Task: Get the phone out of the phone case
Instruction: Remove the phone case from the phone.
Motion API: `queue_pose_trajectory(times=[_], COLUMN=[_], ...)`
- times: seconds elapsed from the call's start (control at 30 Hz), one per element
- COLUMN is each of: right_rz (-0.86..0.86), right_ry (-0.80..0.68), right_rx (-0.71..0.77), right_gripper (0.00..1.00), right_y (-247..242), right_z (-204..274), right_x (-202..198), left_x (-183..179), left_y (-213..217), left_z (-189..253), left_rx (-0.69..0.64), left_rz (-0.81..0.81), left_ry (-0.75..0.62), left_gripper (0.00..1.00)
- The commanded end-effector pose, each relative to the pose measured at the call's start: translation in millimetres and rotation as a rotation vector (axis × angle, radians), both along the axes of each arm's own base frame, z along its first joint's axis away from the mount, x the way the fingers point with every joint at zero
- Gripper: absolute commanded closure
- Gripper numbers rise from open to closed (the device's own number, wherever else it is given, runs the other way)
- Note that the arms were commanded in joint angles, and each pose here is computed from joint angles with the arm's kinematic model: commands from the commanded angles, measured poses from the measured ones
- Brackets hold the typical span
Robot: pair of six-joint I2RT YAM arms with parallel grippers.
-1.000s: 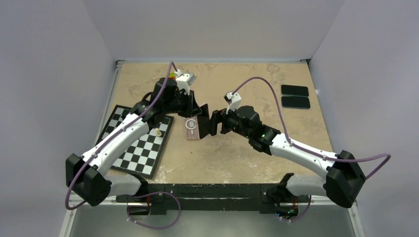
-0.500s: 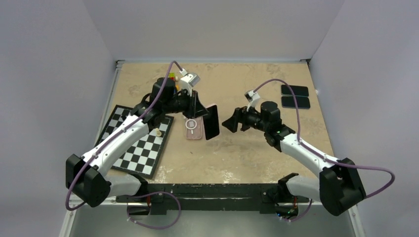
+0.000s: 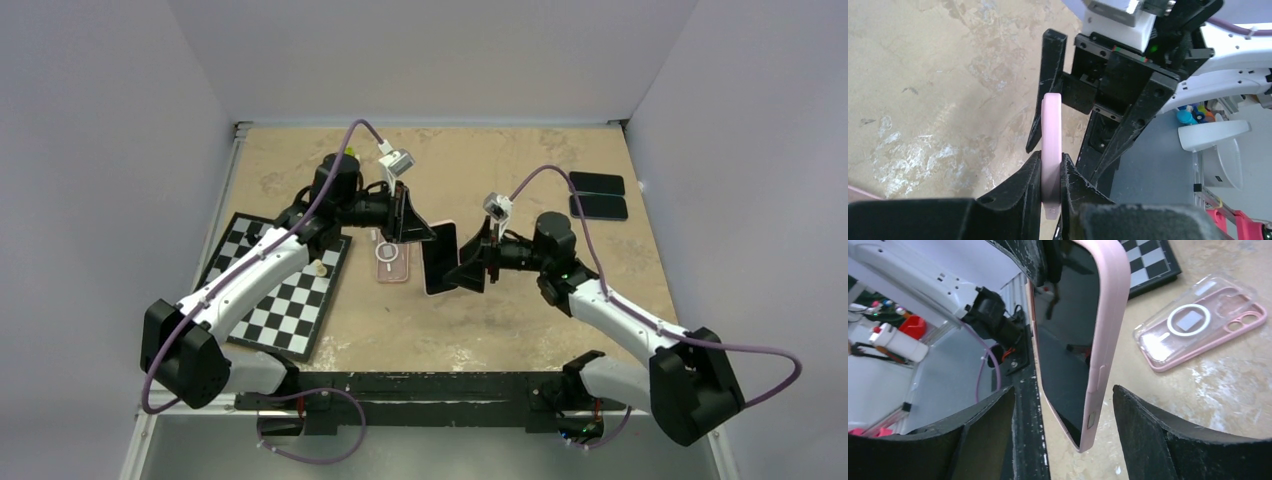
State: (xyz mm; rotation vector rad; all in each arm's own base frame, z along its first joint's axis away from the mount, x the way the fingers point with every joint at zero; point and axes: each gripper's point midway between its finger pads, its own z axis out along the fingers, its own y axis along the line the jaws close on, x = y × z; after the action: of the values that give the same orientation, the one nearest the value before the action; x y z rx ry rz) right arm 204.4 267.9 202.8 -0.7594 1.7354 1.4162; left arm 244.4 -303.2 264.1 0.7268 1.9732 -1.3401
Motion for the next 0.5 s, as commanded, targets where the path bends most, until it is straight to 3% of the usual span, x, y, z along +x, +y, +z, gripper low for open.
queue_pose_trajectory(times=[0.0,0.07,0.17,0.37,0.47], right_rz=[0.134,0.167,0.182,0.166,0.127], right_ry=[-0.02,-0.021,-0.013,-0.021,-0.018], right_rx=[0.093,0.121,0.141,0.206,0.225], right_gripper=[0.27,0.33,0.5,1.0,1.0], right_y=[7.7,8.9,9.3,8.7,11.6], right_z=[18.6,23.1,23.4,32.3,38.7], right_x=[-14.9,-19.0,-22.0,-23.9,-12.4], left_x=[-18.5,-19.0,-20.5,-8.2,0.1], left_y=[-6.4,-6.6,-6.7,1.3,1.9], left_z=[54.5,60.1,64.7,64.8,56.7], left_rx=[-0.159,-0.18,-0.192,-0.162,-0.149], left_rz=[-0.111,-0.111,-0.113,0.008,0.06], left_ry=[-0.136,-0.152,-0.153,-0.164,-0.125], left_gripper=[1.0,1.0,1.0,0.99,0.66])
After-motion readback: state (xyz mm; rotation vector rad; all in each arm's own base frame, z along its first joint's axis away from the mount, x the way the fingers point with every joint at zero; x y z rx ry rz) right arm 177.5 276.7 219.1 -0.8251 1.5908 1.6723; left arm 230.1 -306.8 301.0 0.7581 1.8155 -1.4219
